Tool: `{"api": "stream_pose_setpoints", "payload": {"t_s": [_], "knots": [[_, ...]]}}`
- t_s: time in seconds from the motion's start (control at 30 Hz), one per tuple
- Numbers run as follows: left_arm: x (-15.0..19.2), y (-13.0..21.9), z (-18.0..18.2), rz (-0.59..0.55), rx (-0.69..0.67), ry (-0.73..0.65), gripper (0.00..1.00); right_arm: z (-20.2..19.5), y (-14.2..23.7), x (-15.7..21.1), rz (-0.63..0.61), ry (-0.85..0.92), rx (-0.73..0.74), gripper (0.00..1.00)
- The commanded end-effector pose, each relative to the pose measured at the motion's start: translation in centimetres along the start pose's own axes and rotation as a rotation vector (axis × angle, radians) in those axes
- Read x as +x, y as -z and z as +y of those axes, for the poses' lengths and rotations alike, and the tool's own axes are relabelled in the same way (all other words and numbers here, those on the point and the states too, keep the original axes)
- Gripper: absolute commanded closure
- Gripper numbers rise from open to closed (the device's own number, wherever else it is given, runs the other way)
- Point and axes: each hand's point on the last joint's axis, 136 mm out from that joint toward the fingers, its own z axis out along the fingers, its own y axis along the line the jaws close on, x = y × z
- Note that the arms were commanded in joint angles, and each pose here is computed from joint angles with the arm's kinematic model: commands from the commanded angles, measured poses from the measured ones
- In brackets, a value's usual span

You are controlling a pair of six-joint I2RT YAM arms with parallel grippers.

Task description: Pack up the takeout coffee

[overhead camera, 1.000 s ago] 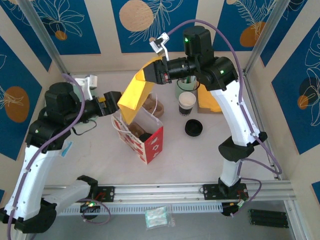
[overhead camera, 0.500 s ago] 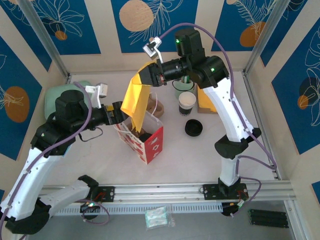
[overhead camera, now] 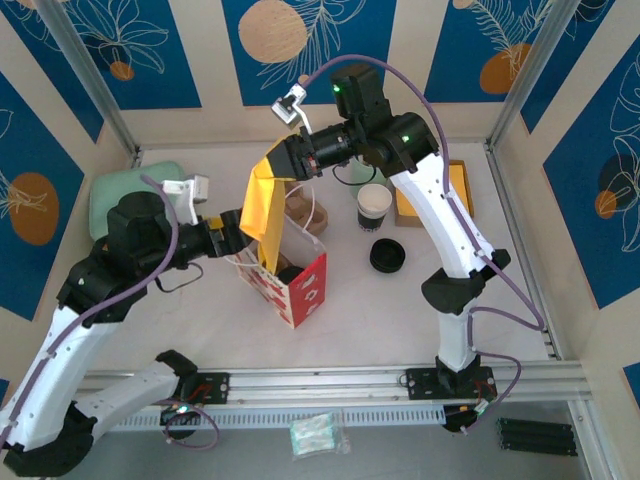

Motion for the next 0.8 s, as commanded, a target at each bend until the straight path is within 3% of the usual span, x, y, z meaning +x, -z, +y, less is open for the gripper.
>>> {"api": "stream_pose_setpoints", "payload": {"t_s": [0.0,0.77], "knots": [[0.0,-0.1,0.6,-0.015,-0.025,0.006,0.01,-0.3,-0.5,0.7,0.046,-0.011,-0.033,1.00],[0.7,-0.5,1.1,0.003,-0.031,-0.005,0.01,-4.3,-2.4,0.9,0.109,-0.093,-0.051,1.00]]}}
